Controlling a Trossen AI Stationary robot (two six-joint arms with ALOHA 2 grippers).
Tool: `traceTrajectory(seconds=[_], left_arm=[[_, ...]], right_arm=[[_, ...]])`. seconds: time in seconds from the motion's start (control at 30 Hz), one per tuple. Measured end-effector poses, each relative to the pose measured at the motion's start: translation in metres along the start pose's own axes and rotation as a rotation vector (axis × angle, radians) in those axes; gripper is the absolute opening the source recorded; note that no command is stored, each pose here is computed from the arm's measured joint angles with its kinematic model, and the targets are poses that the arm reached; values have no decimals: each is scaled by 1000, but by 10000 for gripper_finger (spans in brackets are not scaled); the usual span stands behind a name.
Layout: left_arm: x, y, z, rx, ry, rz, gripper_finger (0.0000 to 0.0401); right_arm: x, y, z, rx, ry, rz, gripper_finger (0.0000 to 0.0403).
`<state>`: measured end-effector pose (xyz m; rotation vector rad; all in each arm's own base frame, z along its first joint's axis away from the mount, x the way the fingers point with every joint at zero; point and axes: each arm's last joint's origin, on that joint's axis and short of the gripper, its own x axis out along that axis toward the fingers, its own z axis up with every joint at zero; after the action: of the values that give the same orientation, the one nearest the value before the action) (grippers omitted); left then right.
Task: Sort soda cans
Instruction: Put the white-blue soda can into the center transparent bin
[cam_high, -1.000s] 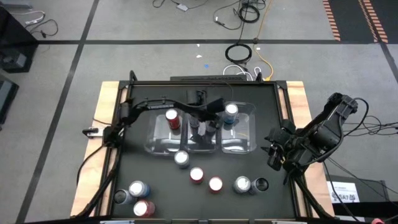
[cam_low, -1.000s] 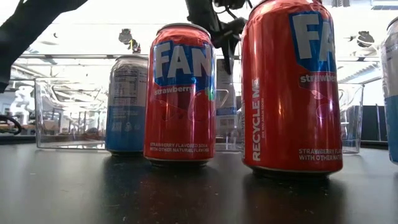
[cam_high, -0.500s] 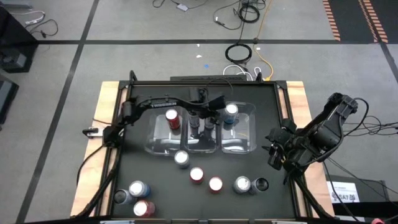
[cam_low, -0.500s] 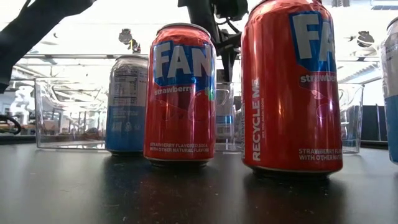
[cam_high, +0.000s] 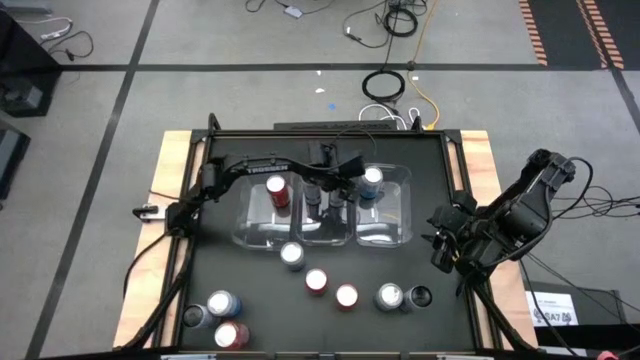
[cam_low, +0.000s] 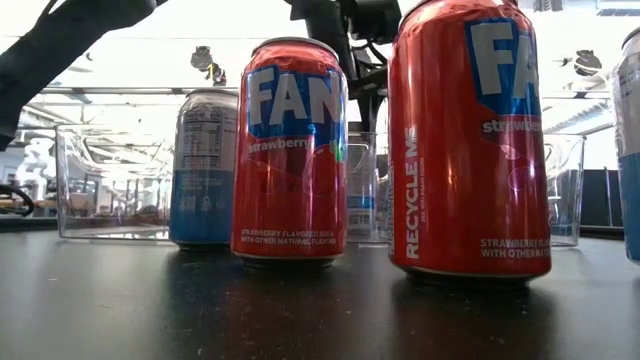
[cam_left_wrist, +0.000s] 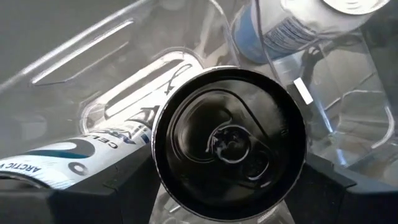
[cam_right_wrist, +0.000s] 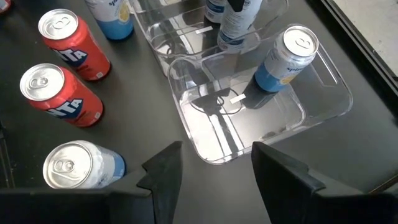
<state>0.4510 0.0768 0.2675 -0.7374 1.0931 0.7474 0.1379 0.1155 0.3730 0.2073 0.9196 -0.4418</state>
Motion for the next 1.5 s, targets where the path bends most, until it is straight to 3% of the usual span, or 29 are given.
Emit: traceTrajectory(seconds=[0.4, 1.5], left_arm=[[0, 2, 2, 3, -54, 58, 291], [-1, 0, 0, -2, -75, 62, 291]], right_arm=[[0, 0, 0, 0, 0, 0, 185], [0, 0, 0, 1, 1, 2, 185]])
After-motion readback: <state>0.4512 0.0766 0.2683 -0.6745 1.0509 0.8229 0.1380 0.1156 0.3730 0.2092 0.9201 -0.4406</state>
